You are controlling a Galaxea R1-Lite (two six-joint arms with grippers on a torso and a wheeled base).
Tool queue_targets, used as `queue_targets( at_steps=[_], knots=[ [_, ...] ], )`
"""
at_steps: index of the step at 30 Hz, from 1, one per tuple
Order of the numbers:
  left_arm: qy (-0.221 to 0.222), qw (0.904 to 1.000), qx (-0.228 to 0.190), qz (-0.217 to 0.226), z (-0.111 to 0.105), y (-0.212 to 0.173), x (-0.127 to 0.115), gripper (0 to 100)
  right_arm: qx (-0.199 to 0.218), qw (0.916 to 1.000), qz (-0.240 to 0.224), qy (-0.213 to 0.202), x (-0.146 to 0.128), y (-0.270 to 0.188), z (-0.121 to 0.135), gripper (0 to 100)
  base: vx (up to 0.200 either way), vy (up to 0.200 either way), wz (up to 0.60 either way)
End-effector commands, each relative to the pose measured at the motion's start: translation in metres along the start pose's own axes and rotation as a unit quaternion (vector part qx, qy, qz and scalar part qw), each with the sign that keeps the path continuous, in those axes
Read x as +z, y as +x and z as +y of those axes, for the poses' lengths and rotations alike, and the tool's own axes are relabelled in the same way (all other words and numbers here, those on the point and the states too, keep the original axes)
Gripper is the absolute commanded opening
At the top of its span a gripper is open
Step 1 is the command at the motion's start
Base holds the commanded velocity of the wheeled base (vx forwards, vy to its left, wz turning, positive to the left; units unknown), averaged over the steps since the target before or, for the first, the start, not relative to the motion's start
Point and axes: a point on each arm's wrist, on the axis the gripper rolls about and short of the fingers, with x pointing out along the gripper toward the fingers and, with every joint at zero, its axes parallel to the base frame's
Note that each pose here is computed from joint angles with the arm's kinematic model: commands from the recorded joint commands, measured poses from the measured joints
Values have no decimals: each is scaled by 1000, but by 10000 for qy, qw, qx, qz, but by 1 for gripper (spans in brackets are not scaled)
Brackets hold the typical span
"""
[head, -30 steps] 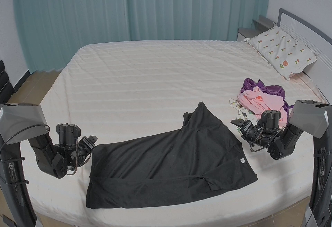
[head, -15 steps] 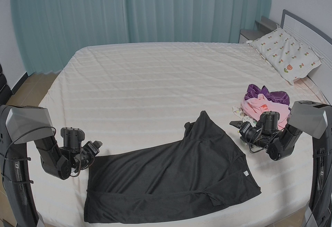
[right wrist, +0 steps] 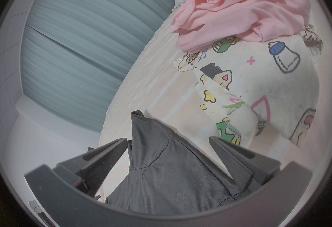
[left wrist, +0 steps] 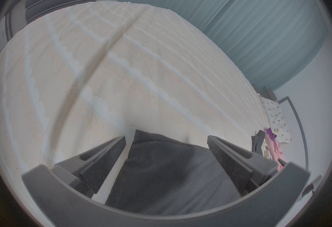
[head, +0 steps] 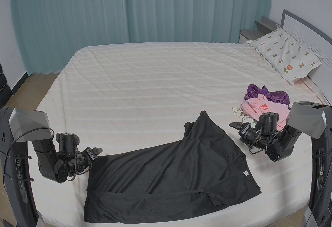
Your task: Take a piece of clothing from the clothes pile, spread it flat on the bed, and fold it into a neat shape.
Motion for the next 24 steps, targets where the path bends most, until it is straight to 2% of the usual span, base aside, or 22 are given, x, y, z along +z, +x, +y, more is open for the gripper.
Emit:
queue_targets(
  at_steps=[1,7,12,23,24],
  knots=[
    [64,9999,-82,85,12,-4,-3,100,-2,10000,18,4,-1,1,0,100,0,0,0],
    [291,9986,-432,-28,12,4,-7,100,2,10000,61,-13,-4,1,0,100,0,0,0],
    [742,9966,-340,48,22,13,-19,100,12,9999,104,-26,-8,3,2,100,0,0,0],
    [757,9961,-438,-89,22,14,-18,100,16,9999,110,-21,-9,3,2,100,0,0,0],
    [762,9961,-434,-120,21,15,-17,0,16,9999,110,-29,-9,3,2,100,0,0,0]
  ],
)
